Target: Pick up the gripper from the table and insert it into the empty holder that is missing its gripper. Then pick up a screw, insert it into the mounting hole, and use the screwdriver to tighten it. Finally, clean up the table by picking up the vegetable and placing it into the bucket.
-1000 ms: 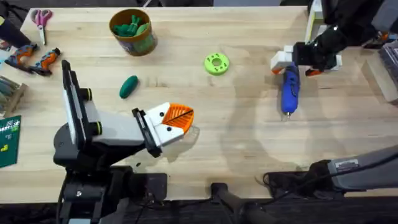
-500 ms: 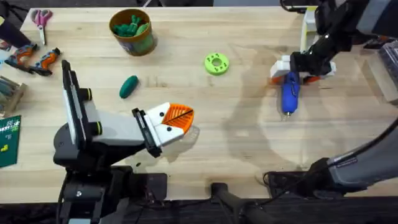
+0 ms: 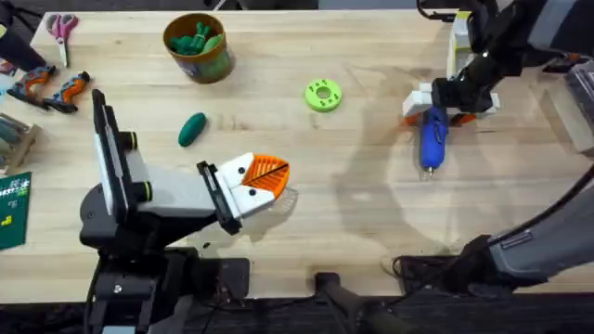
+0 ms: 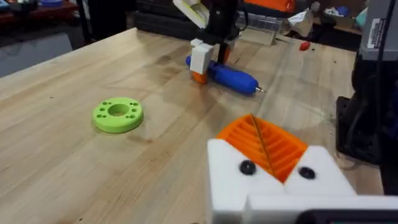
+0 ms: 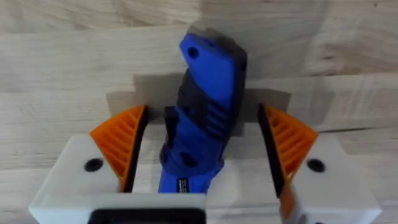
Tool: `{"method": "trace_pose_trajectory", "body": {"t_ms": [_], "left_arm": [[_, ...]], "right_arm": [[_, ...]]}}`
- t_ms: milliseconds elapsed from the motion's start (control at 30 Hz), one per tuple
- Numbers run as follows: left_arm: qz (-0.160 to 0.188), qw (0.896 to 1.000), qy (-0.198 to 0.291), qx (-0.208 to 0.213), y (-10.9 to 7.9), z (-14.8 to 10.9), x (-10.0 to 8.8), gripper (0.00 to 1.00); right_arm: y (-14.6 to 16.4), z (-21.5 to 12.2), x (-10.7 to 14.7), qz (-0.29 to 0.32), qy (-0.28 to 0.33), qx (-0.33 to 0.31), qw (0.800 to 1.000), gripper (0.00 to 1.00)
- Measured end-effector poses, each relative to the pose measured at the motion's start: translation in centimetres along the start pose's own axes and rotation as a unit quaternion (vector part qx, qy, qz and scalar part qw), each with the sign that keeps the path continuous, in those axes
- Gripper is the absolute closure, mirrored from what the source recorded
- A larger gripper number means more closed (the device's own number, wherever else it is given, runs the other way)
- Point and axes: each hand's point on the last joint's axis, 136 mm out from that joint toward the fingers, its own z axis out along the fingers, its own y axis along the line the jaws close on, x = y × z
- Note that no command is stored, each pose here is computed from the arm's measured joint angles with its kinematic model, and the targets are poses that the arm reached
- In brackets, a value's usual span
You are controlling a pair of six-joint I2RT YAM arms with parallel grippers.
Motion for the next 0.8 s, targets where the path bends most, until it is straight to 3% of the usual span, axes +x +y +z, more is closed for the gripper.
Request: {"method": "trace_pose_trajectory", "body": {"t_ms": [433, 500, 667, 700, 800], "left_arm": [[0.000, 1.000, 0.000, 0.000, 0.00, 0.00, 0.00, 0.997], [0.000, 1.000, 0.000, 0.000, 0.00, 0.00, 0.00, 0.997], [0.000, 1.000, 0.000, 0.000, 0.00, 0.00, 0.00, 0.997], [0.000, 1.000, 0.000, 0.000, 0.00, 0.00, 0.00, 0.997], [0.000, 1.000, 0.000, 0.000, 0.00, 0.00, -0.01, 0.997]], "right_arm": [[-0.02, 0.00, -0.09, 0.047, -0.002, 0.000, 0.999, 0.041], [-0.03, 0.01, -0.17, 0.053, -0.003, 0.001, 0.999, 0.178], [-0.51, 0.18, -0.35, 0.064, -0.006, 0.012, 0.998, 0.877], [-0.59, 0.26, -0.41, 0.066, -0.006, 0.013, 0.998, 0.955], [-0.60, 0.25, -0.43, 0.069, -0.006, 0.013, 0.998, 0.974]]}}
